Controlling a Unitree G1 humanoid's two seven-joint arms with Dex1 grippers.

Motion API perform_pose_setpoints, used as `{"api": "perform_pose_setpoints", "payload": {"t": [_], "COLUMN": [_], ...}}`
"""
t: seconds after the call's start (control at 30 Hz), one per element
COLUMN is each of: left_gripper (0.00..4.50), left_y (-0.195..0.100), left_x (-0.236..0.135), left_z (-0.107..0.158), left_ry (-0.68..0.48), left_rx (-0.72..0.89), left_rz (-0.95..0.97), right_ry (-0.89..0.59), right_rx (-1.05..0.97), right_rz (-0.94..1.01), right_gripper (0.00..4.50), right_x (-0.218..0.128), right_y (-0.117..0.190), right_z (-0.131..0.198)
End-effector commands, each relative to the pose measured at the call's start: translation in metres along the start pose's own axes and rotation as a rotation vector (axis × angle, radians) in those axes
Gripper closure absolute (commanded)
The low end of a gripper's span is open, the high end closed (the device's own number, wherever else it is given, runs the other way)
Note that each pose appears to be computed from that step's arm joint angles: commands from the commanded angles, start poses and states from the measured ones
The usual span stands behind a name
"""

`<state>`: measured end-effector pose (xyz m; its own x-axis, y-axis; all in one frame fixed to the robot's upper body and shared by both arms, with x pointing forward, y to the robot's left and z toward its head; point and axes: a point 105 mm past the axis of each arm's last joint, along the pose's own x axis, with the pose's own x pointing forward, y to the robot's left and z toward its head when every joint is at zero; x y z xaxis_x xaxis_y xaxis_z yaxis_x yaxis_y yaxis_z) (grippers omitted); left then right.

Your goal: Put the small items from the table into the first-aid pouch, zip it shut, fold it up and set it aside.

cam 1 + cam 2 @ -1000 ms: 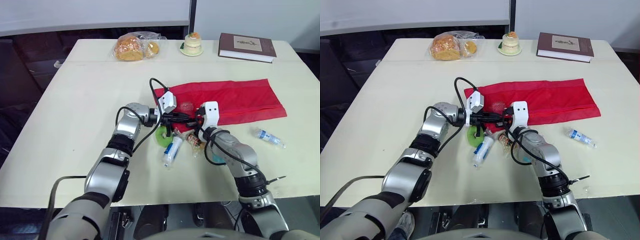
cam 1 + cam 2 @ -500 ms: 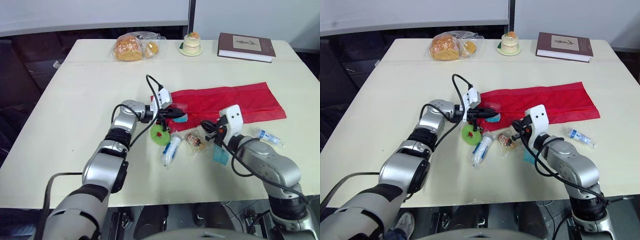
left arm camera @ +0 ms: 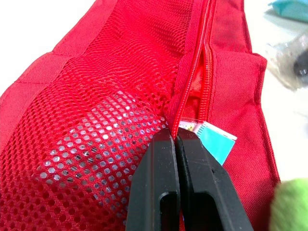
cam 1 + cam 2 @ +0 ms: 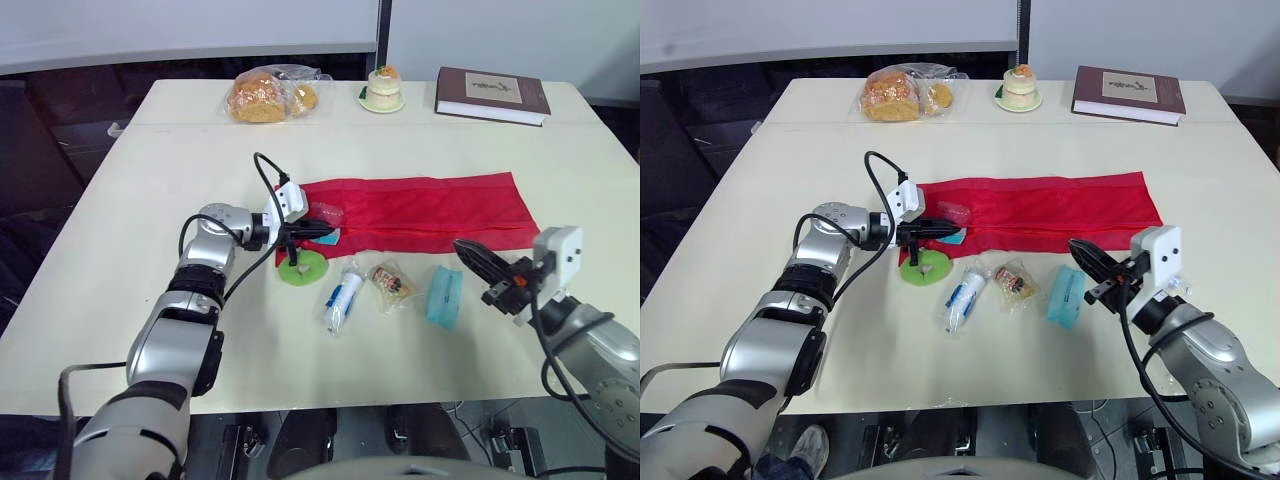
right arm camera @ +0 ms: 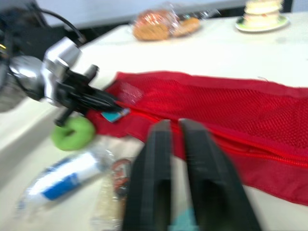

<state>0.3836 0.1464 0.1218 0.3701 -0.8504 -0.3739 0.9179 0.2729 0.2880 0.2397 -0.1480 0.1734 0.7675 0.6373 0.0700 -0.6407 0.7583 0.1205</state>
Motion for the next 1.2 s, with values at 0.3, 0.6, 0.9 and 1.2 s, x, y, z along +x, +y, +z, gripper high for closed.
{"api": "perform_pose_setpoints", "payload": {"t": [0.3, 0.6, 0.9, 1.2], "left_gripper": [3.17, 0.05, 0.05, 0.05], "left_y": [0.007, 0.004, 0.000, 0.003], "left_x": [-0.022, -0.022, 0.047, 0.067], "left_z": [0.011, 0.051, 0.077, 0.071], "left_ry": [-0.044, -0.133, -0.114, -0.081], "left_rx": [-0.053, -0.043, 0.129, 0.143], "left_rz": [-0.004, -0.095, -0.104, -0.093], "right_ry": [0.015, -0.006, -0.017, -0.032], "right_rx": [-0.138, -0.148, -0.167, -0.176], "right_rz": [0.050, 0.059, 0.056, 0.038], "right_gripper": [0.00, 0.00, 0.00, 0.00], "right_x": [-0.026, -0.024, -0.022, -0.024], "right_y": [0.003, 0.010, 0.010, 0.014], "right_z": [0.017, 0.022, 0.028, 0.031]}}
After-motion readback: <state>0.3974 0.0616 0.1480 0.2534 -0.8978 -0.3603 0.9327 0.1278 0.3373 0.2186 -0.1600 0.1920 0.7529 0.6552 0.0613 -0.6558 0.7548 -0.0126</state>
